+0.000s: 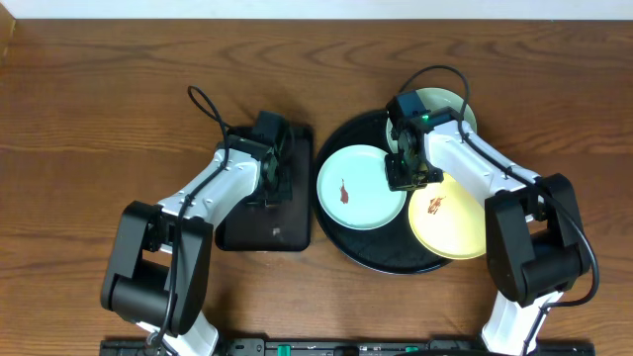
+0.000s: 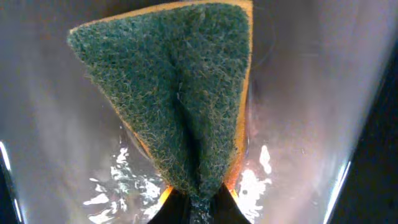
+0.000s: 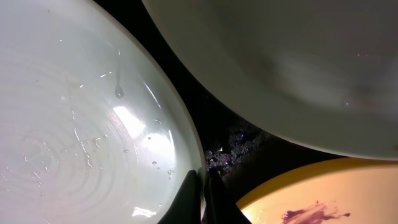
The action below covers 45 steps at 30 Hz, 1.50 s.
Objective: Clean dirty plates on tray and stack at the side
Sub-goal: 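Lower left gripper and grasp the green-yellow sponge, then lift the sponge with the left gripper above the black tray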
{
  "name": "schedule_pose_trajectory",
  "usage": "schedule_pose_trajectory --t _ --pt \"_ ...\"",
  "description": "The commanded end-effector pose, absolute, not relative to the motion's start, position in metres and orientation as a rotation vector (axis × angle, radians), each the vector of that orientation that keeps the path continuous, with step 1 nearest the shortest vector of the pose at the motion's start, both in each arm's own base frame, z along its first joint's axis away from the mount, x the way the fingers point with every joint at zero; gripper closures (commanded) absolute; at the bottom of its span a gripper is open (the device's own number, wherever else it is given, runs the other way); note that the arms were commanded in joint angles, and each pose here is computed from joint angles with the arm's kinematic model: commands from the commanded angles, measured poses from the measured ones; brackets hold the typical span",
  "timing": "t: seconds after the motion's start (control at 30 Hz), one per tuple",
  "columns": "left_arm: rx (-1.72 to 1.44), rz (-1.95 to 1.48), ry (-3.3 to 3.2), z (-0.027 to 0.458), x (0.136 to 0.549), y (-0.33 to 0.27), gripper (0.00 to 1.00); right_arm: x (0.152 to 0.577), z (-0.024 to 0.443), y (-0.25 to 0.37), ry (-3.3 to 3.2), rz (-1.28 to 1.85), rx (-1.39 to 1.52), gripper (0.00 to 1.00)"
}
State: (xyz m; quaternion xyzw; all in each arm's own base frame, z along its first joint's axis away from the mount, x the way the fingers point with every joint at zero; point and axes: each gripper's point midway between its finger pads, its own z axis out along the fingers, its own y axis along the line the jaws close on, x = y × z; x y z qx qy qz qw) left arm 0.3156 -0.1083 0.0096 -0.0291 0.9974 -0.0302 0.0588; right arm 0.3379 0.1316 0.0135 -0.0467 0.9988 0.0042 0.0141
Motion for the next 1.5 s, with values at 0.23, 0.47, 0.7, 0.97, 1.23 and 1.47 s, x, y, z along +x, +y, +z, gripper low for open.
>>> schedule_pose_trajectory --t 0.23,0.47,0.7,0.97,1.23,1.47 --pt "-0.108 -0.087 2.938 0.013 0.337 -0.107 0.35 0.334 0.008 0.130 3.127 -0.013 -0.146 0.98" --pt "-0.112 -0.061 2.884 0.015 0.349 -0.105 0.92 0.334 0.008 0.130 3.127 -0.013 -0.146 0.97" --pt "-0.117 -0.032 2.860 0.016 0.354 -0.102 0.20 0.334 0.008 0.130 3.126 -0.012 -0.146 0.96" --pt "-0.118 -0.063 2.802 0.015 0.364 -0.105 0.20 0.334 0.008 0.130 3.127 -0.013 -0.146 0.97" --pt "-0.118 -0.073 2.783 0.015 0.368 -0.107 0.73 0.334 0.008 0.130 3.127 -0.013 -0.149 0.96" --pt "-0.118 -0.058 2.812 0.016 0.363 -0.105 0.48 0.334 0.008 0.130 3.125 -0.012 -0.175 0.96"
